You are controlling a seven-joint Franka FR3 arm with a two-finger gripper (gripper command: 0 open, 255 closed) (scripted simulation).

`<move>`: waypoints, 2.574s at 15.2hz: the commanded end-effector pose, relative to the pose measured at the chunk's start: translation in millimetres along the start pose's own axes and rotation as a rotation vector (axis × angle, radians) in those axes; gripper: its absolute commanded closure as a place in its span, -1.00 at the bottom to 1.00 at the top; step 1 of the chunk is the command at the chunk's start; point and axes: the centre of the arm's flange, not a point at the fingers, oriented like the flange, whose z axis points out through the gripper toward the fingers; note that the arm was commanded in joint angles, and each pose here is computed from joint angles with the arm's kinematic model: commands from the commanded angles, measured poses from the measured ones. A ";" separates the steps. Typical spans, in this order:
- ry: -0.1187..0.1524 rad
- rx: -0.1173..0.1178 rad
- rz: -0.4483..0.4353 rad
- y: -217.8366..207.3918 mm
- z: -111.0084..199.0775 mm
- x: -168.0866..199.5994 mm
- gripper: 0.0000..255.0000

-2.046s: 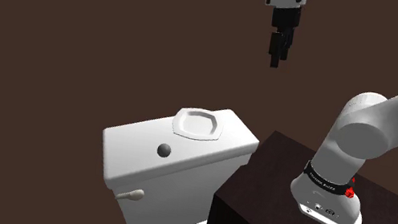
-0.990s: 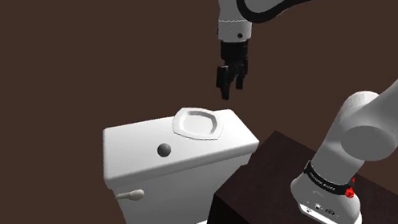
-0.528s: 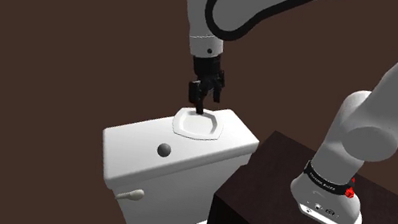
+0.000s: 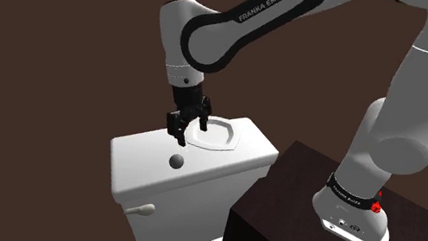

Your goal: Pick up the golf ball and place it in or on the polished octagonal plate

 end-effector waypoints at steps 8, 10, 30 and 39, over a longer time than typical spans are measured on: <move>-0.007 0.006 0.002 -52.1 44.8 31.7 -1.00; -0.007 0.006 0.002 -52.2 55.4 31.6 -1.00; -0.007 0.006 0.002 -52.2 63.7 31.6 1.00; -0.007 0.006 0.002 -52.7 17.2 21.7 1.00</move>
